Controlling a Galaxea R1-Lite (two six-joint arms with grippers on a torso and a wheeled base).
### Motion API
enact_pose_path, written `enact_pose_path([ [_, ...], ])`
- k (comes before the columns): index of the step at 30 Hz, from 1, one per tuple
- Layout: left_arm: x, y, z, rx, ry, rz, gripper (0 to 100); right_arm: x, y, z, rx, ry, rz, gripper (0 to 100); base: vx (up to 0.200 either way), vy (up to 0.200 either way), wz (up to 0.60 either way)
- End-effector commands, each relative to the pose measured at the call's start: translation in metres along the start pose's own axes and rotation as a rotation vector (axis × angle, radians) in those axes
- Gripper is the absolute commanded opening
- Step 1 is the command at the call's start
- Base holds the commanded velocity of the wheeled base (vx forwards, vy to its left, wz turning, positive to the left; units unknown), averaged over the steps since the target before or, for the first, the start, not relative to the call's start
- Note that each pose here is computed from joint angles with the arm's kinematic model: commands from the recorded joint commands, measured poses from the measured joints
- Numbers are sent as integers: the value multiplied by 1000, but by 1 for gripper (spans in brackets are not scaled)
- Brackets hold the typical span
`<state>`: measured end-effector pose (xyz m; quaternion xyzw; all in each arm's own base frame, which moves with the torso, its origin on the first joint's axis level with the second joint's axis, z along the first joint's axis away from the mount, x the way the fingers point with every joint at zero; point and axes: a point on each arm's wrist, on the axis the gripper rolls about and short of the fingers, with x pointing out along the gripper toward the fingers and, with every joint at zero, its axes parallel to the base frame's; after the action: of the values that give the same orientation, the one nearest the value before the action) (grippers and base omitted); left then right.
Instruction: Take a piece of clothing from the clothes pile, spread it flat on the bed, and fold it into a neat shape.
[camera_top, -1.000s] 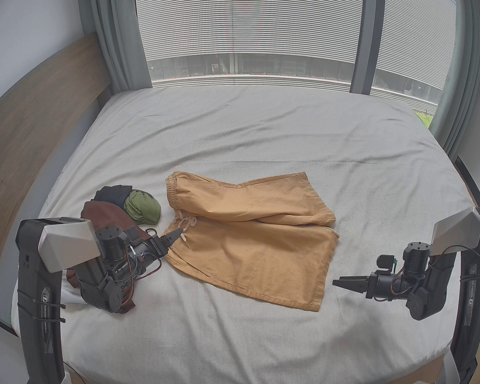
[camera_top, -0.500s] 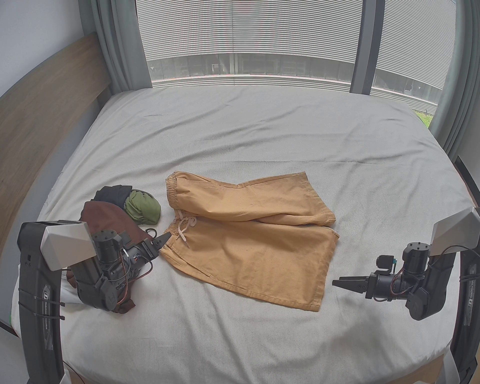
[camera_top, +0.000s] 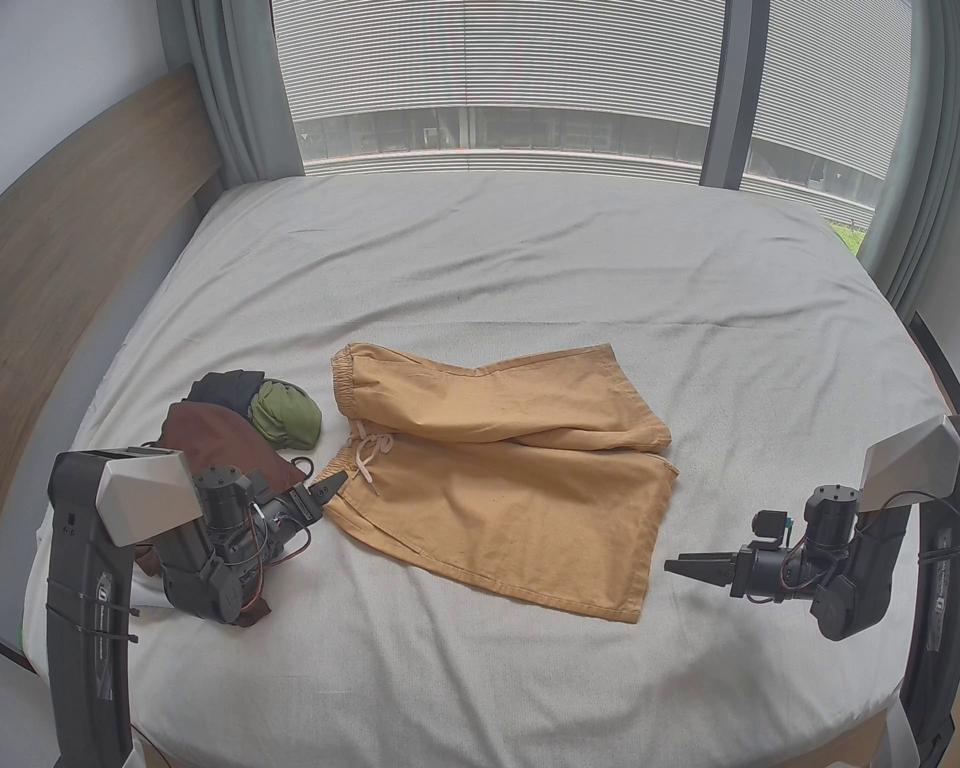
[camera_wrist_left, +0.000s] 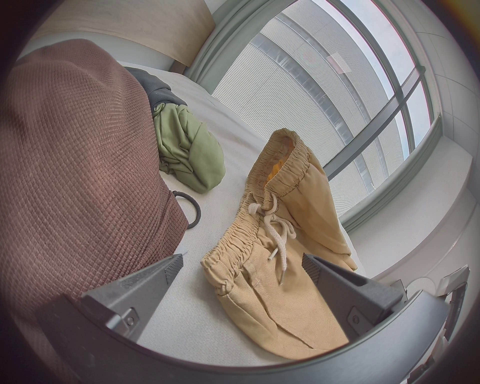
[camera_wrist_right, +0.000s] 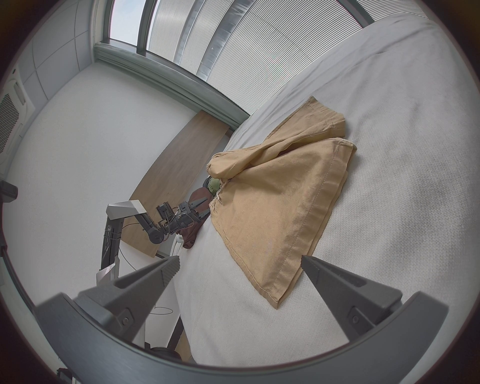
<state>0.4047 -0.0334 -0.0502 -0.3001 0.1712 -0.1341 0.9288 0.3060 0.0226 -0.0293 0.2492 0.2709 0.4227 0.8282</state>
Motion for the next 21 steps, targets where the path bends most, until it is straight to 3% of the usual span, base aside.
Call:
enact_pose_path([
  [1,3,4,-5,-4,9,6,0,1,-1,-1,2,3,0,100,0,0,0],
  [11,7,3,-3,3,-10,-7,0,6,-14,-23,4,49,-22,100,0,0,0],
  [21,5,1,-4,11,-23,-19,0,16,-10,-40,29,102,-42,100,0,0,0],
])
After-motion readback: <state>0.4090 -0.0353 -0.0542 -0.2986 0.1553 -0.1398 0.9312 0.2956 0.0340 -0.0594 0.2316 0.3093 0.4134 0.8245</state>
